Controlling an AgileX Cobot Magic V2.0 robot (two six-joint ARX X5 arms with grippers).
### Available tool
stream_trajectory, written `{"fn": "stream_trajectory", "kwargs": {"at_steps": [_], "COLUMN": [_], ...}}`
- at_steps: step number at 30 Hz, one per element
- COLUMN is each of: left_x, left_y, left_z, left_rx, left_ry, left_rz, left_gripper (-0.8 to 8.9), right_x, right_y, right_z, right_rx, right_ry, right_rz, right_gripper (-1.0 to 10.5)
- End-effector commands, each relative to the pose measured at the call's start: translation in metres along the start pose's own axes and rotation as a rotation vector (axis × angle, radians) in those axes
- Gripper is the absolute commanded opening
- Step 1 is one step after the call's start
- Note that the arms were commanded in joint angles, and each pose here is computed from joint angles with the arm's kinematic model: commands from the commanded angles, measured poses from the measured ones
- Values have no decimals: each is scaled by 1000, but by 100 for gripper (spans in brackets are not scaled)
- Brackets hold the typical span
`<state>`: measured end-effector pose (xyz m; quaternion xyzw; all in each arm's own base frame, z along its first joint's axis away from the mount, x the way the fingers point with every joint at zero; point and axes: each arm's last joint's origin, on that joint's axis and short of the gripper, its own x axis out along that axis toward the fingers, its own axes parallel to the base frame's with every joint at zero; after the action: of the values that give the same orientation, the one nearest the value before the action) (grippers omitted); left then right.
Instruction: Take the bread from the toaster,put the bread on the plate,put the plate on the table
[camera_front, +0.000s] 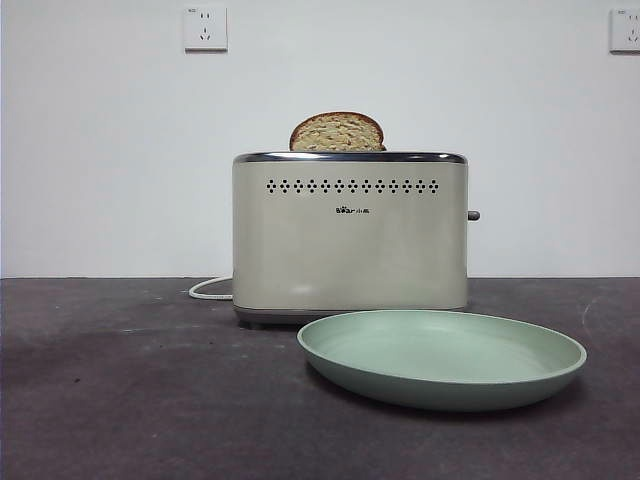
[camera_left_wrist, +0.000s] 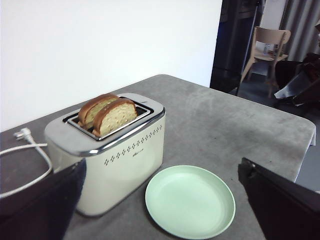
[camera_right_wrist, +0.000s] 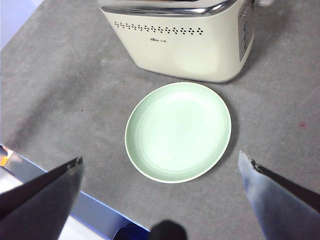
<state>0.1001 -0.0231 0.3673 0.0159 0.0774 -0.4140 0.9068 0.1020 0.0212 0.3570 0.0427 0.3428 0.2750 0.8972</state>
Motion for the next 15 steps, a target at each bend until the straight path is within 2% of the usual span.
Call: {"fn": "stream_trajectory", "kwargs": {"at_steps": [1,7,15], "left_x": [13,55,124], "left_y": [11,38,56], "left_z": [3,2,15], "left_rx": [19,24,111], "left_ry": [-1,12,86], "left_rz": [-31,-83,-88], "left_gripper": [664,664,664], "right_x": [1,5,11], "right_y": [-1,-3,-6], "right_z": [2,4,6], "right_rx": [6,15,26], "right_ry": [1,18,39], "right_rz": [3,4,5], "right_gripper": [680,680,680]}}
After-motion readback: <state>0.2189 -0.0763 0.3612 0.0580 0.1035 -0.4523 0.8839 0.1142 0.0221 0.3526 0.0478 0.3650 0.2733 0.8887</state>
